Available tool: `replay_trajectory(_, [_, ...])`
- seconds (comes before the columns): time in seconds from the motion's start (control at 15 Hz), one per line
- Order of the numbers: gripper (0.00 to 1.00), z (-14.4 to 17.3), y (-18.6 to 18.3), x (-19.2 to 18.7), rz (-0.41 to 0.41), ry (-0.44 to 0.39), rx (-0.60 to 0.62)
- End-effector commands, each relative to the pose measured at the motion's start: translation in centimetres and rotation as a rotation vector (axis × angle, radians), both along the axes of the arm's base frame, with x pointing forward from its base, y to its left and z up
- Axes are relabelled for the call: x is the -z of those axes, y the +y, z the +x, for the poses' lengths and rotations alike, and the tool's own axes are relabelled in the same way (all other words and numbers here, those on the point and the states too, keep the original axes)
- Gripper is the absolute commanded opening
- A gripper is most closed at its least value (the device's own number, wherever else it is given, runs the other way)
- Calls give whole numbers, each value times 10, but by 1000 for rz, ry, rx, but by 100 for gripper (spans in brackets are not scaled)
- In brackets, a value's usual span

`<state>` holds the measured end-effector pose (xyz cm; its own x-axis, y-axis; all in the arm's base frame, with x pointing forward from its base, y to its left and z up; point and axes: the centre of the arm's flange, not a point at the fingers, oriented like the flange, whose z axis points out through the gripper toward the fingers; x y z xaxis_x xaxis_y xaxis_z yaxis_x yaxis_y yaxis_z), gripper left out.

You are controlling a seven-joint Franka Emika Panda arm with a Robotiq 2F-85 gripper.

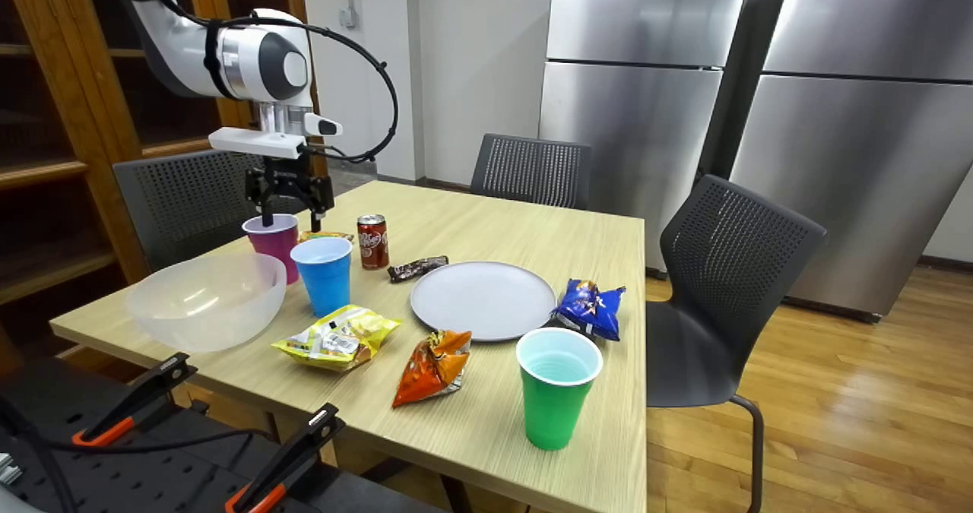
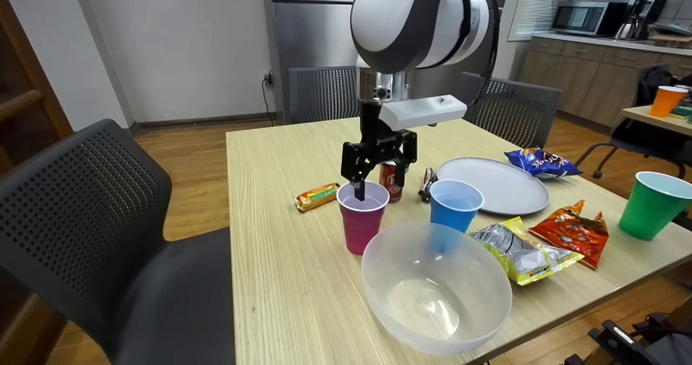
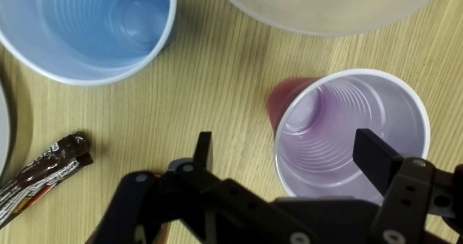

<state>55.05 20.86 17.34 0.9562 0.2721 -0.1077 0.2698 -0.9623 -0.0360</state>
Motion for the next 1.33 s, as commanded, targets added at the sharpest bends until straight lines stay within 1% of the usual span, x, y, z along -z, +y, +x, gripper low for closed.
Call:
replay_trajectory(0.0, [74,10,4,-1,-16,3,-18])
replay_trajectory(0.13, [58,11,4,-1,-17,1,-18])
replay_trajectory(0.2, [49,11,3,-1,-14,0,-16])
replay_trajectory(0.27, [42,11,3,-1,-10,-1,-15])
replay_trajectory(0.6, [3,11,0,-2,-8,-3,-8])
replay_trajectory(0.67, [0,11,-1,-2,-7,-4,-7])
replay_trajectory(0.87, [0,10,-2,-4,-1,-8,-7])
replay_trajectory(1.27, [1,7,-9,-17,58,-30,-7])
